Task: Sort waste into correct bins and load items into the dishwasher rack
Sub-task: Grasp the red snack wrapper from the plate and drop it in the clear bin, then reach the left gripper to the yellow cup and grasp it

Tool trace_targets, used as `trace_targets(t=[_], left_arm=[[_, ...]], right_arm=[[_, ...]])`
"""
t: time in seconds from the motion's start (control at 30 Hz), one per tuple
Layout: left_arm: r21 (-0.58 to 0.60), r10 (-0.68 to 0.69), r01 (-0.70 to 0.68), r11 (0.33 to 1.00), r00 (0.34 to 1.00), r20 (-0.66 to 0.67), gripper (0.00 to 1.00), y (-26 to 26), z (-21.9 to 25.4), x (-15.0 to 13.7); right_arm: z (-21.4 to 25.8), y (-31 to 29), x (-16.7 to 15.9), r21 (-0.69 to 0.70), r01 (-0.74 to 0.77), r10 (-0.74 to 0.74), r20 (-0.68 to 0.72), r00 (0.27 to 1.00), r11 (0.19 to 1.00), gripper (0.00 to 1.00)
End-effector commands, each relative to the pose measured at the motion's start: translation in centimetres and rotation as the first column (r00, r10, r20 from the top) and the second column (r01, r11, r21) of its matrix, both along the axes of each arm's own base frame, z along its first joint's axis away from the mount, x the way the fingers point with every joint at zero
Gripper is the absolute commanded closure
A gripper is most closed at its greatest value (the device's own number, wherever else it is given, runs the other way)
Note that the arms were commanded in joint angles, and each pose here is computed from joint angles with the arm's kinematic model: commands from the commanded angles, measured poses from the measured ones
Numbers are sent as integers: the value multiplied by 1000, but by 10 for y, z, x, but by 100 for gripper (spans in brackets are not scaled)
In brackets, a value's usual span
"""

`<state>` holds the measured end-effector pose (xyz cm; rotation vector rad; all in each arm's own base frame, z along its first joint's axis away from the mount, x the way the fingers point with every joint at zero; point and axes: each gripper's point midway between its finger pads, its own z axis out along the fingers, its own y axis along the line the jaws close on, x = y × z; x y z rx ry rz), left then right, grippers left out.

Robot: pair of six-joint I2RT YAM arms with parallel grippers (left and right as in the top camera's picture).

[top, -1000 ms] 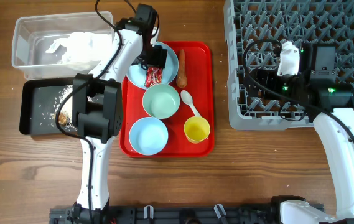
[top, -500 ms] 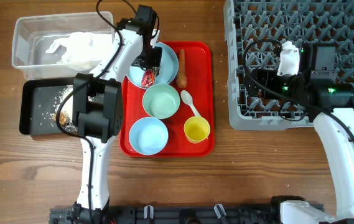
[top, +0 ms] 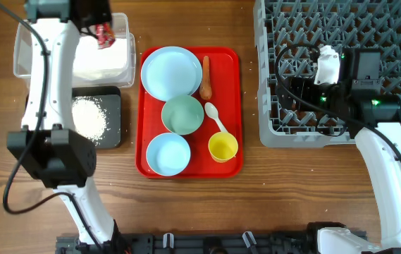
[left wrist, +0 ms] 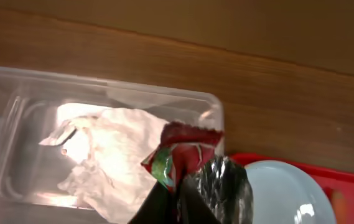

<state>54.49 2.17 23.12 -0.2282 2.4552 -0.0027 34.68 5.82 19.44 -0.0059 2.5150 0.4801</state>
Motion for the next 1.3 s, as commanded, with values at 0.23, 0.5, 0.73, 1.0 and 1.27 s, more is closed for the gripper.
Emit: trace_targets(t=[0.23,0.5,0.73,1.0,1.27], left_arm=[[-4,66,-68,998,982,-177,0,30,-90,6],[-135,-89,61,989,973,-214,2,-32,-54,-27],[-167,-284,232,958,846,-452,4,-128,-53,-116],[-176,-417,379,909,852,-317,2,-220,-50,-104],[-184,-320,265,946,846,-426,5,-187,-55,-122]], right_arm=[[3,0,6,-4,10,-10,12,1000,1000,7],[6,0,9,-4,10,-10,30,1000,1000,7],[6,1,9,-1,8,-8,30,1000,1000,6],[6,1,9,11,22,-22,22,1000,1000,7],[7,9,6,34,-6,6,19,1000,999,8]])
